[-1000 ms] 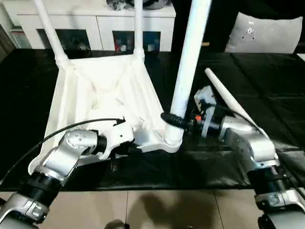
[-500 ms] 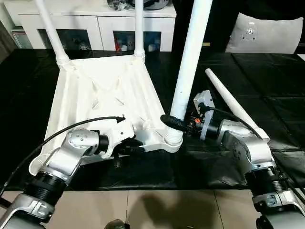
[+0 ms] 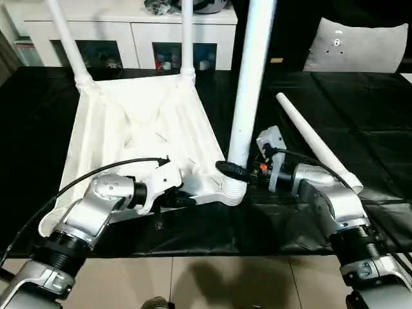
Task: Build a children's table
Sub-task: Insert table leg to table base
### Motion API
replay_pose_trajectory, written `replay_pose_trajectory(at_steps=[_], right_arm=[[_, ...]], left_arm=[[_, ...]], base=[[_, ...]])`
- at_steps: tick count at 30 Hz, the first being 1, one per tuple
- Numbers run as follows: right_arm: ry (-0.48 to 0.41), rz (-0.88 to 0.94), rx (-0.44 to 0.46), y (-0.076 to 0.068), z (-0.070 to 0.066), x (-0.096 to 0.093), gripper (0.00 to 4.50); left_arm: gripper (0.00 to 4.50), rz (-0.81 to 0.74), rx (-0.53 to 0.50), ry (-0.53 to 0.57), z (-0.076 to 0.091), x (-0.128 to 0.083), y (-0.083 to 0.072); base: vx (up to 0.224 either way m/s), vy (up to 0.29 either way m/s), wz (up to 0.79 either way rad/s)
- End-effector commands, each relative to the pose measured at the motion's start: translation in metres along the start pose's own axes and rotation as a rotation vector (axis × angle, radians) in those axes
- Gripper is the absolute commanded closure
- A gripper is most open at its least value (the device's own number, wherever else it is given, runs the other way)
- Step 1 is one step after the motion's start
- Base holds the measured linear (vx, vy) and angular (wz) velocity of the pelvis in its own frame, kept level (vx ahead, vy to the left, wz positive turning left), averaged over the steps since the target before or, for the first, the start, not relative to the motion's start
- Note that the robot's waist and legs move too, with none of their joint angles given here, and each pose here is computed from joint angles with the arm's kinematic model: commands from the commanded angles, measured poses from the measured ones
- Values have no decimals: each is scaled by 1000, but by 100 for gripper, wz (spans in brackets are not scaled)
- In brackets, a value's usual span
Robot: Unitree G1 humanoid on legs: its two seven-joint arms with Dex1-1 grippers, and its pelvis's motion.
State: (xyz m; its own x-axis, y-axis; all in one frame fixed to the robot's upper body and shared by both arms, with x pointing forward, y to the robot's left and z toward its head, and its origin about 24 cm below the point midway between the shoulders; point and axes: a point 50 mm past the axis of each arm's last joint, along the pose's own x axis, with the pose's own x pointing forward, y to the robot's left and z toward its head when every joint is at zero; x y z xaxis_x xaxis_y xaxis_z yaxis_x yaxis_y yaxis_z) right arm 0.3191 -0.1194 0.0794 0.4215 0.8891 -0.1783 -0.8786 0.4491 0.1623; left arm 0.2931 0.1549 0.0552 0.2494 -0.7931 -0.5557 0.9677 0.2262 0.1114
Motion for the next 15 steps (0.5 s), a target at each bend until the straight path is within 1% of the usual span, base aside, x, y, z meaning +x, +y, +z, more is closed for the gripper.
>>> replay_pose_trajectory(at_steps=[1, 6, 8, 12, 14, 15], right_arm=[[51, -15, 18, -4, -9, -3, 261], [39, -29, 43, -8, -11, -1, 261], [10, -37, 70, -9, -11, -1, 261], [-66, -45, 156, -11, -15, -6, 261], [-143, -55, 245, -11, -22, -13, 261], [-157, -61, 262, -11, -24, -15, 261]], left_arm=[[450, -46, 25, 41, -2, 0, -2], [450, -73, 51, 45, -1, 1, -3], [450, -79, 53, 37, 1, 2, -3], [450, -54, 57, 14, 5, 4, 1], [450, -36, 51, 12, 4, 4, 3], [450, -31, 49, 12, 4, 4, 3]], base=[[0, 0, 0], [0, 0, 0], [0, 0, 0], [0, 0, 0], [0, 0, 0], [0, 0, 0]])
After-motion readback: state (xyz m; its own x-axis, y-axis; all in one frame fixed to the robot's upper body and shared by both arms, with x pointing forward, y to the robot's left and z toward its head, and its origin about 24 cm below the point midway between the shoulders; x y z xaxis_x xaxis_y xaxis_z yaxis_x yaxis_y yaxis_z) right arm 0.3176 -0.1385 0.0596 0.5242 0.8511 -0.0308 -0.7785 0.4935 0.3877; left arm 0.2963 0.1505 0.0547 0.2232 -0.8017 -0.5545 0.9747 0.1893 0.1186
